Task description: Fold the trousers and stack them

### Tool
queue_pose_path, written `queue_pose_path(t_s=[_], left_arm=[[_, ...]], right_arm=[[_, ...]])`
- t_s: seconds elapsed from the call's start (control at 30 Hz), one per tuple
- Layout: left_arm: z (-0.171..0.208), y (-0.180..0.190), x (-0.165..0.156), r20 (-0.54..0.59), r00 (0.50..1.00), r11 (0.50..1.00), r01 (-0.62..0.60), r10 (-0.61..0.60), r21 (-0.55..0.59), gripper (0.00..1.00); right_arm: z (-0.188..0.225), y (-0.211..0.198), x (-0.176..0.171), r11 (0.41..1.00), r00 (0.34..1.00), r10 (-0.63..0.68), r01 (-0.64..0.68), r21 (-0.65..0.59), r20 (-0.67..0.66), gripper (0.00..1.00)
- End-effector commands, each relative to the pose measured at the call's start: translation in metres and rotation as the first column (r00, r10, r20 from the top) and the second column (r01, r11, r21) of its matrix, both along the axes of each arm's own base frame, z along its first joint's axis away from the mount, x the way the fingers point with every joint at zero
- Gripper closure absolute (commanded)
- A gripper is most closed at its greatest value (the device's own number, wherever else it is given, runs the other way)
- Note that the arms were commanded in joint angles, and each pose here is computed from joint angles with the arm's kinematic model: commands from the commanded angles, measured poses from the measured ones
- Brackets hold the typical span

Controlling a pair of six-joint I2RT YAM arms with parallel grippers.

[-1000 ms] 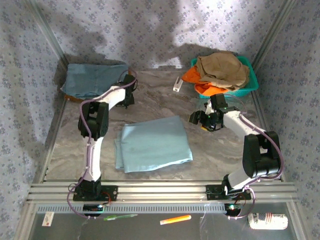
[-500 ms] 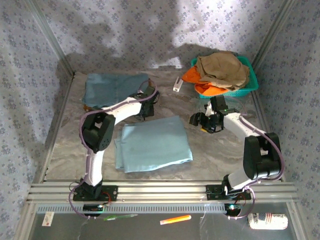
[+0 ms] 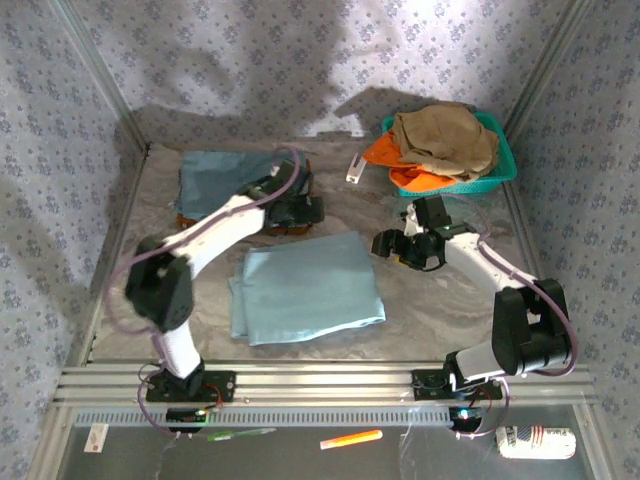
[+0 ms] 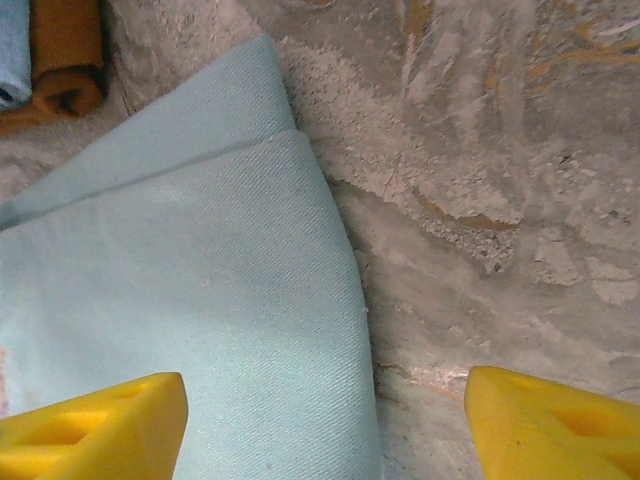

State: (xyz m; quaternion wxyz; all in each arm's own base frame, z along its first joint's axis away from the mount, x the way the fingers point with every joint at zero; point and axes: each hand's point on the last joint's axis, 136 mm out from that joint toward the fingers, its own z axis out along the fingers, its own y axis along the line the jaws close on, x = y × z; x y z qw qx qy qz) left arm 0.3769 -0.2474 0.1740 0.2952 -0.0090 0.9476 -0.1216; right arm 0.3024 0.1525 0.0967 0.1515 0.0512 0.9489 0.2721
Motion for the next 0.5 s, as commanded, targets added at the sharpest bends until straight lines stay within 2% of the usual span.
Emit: queue_pose_path(t_s=[0.0,0.13,0.27,0.37,0.47], left_arm=[[0.016,0.032,-0.04,-0.028,1.0,1.0,-0.009,0.008,-0.019,0.0],[-0.024,0.077,-0.097,-0.186,0.979,0.994,-0.096,0.086,-0.045,0.0],[-0.066,0.105,-0.142,-0.294,0.947,0.981,-0.168,0.132,-0.1,0.01],[-0.09,0.107,-0.161,-0.34,0.933,0.964,-0.192,0.12,-0.185,0.0],[-0.106,0.117,-0.171,-0.363,0.921,0.968,-0.205,0.14,-0.147,0.01]], right_arm=[[-0.013,0.006,-0.013,0.994,0.998,0.066,-0.066,-0.089,-0.003,0.22],[-0.036,0.03,-0.027,0.972,0.985,0.17,-0.174,-0.158,-0.04,0.21],[-0.052,0.037,-0.037,0.955,0.974,0.212,-0.224,-0.197,-0.079,0.21],[-0.057,0.035,-0.041,0.941,0.971,0.224,-0.239,-0.238,-0.089,0.2],[-0.059,0.031,-0.044,0.935,0.971,0.218,-0.237,-0.265,-0.101,0.2]])
